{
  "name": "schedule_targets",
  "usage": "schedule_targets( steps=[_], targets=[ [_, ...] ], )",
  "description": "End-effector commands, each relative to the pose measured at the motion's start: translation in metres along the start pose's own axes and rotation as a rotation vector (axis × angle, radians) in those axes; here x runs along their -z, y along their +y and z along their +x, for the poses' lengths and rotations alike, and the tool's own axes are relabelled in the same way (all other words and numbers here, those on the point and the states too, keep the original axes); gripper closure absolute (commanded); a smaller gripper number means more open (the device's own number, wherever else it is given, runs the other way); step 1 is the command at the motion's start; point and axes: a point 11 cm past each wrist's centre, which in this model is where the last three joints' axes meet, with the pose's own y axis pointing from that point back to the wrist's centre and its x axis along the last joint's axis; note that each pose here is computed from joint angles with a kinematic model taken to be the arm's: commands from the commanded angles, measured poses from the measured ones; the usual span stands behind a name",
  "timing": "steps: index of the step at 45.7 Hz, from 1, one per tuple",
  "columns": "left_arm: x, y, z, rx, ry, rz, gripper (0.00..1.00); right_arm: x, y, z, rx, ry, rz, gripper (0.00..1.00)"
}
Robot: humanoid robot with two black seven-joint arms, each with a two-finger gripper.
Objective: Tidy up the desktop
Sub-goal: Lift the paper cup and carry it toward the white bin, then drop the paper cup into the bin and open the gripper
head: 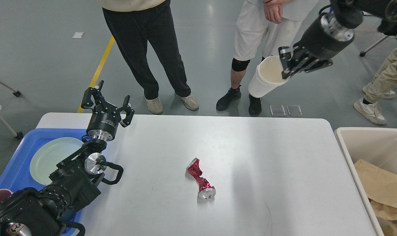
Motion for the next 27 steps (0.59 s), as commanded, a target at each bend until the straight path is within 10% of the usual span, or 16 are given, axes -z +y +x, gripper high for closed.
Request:
schedule_targets(
  steps=[1, 27],
  targets=[
    [0.0, 0.0, 0.0, 0.0, 0.0, 0.0, 0.03, -0.056, 0.015, 0.009, -0.068, -0.094, -0.057, 1.0],
    [0.0, 0.0, 0.0, 0.0, 0.0, 0.0, 0.03, -0.295, -0.012, -0.076, -0.401, -0.423, -0.298, 1.0]
  ],
)
